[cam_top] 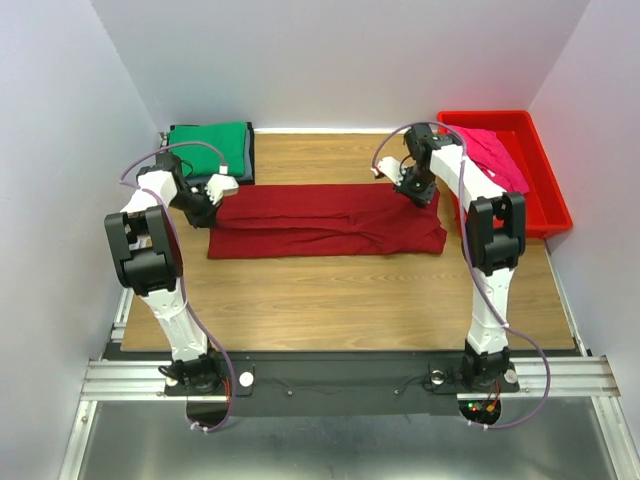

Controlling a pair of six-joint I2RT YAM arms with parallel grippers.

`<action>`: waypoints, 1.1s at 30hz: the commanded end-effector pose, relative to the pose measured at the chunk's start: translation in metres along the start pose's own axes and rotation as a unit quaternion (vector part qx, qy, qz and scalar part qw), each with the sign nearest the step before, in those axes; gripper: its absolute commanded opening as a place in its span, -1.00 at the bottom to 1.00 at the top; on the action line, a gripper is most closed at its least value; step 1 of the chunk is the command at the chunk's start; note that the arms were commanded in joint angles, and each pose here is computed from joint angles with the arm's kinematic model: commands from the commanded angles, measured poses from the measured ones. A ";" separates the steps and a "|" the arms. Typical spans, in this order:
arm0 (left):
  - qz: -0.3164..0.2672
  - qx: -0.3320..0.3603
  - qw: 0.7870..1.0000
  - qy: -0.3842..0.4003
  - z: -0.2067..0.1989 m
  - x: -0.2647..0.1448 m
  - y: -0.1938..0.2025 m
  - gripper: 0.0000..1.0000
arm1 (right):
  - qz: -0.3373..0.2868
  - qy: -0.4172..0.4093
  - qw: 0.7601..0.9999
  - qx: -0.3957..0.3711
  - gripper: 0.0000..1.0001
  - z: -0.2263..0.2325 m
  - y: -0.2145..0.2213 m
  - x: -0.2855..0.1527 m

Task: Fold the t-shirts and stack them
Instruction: Fold the tshirt

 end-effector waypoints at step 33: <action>-0.144 0.061 0.988 -0.013 -0.122 -0.029 -0.095 0.05 | -0.174 -0.158 0.901 0.366 0.20 0.046 0.020 -0.055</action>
Point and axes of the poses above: each gripper's point midway between its finger pads, its own x axis out along the fingers, its own z axis along the line the jaws close on, y = z × x, the point moved 4 cm from there along -x, back along the fingers, and after that the axes turned 5 degrees about -x, right-handed, at the moved point
